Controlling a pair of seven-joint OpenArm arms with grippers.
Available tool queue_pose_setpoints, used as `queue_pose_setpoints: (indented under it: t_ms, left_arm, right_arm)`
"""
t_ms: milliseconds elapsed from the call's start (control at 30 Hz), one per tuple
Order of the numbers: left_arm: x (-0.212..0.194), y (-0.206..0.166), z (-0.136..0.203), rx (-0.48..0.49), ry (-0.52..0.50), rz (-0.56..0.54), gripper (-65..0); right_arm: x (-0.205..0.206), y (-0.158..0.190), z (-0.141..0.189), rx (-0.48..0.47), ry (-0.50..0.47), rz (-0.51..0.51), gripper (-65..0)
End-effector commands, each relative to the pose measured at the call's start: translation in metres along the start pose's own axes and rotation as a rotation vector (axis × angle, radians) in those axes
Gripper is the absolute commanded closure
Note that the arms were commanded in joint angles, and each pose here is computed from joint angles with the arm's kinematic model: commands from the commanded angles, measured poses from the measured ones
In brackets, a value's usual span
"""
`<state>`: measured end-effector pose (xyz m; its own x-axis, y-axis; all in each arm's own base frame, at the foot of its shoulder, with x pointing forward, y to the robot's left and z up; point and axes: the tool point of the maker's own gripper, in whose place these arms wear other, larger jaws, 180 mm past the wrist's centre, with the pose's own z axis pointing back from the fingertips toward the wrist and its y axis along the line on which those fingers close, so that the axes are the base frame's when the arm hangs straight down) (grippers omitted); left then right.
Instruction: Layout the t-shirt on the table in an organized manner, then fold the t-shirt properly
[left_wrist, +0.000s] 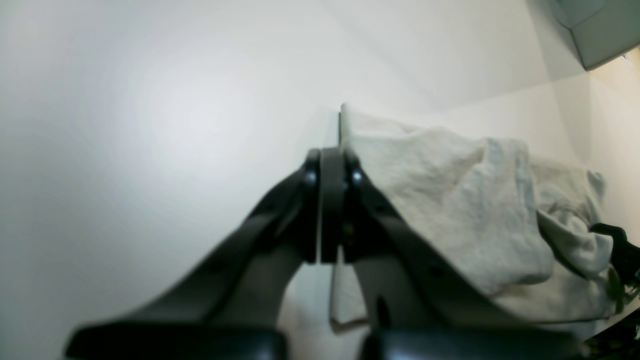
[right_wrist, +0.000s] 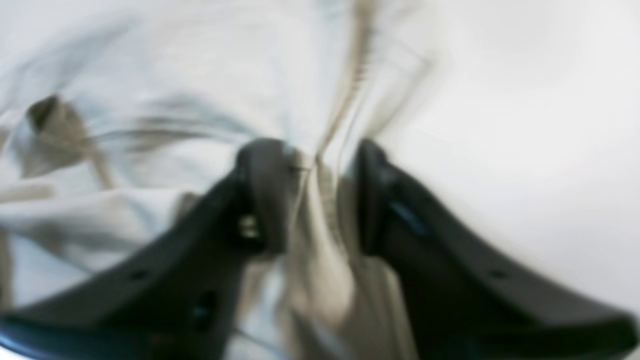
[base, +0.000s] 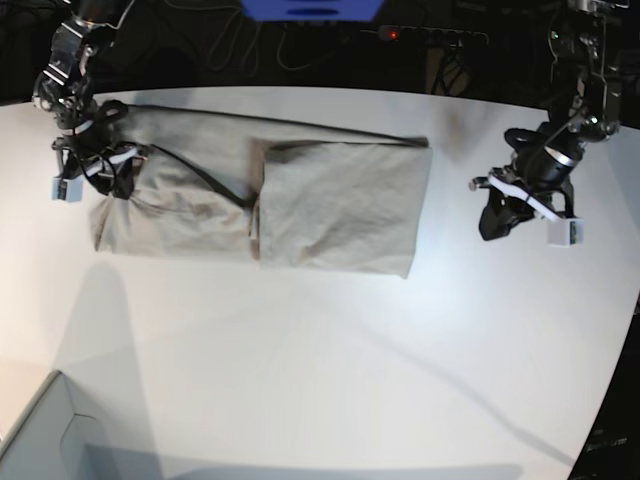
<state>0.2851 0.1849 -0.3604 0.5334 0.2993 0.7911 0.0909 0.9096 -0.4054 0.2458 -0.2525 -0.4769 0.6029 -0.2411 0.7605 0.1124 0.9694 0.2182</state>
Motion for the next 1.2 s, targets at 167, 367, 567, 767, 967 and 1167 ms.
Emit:
queue_pose_setpoints:
  t_ms: [167,367,567,767,967,1167]
  left_arm:
    - [0.014,-0.003,0.002,-0.017,-0.041,-0.012,-1.0]
    - [0.014,-0.003,0.002,-0.017,-0.041,-0.012,-1.0]
    - [-0.006,0.024,-0.004,0.044,0.009,0.028,-1.0]
    - [-0.029,0.064,-0.017,0.133,0.072,0.094,-1.0]
    - [-0.049,0.085,-0.037,0.184,0.116,0.172,-1.0]
    - [-0.047,0.07,-0.055,0.157,0.102,0.208,-1.0]
  right_arm:
    - [-0.014,0.003,0.0,0.011,0.069,0.023,0.0]
    - [0.022,0.013,0.006,0.058,-0.018,0.087,0.0]
    - [0.06,0.034,0.021,0.062,-0.125,0.153,0.0]
    - [0.081,0.051,0.031,0.075,-0.19,0.192,0.0]
    - [0.094,0.093,0.042,0.152,-0.236,0.266,0.0]
    - [0.101,0.154,0.055,0.281,-0.278,0.327,0.0]
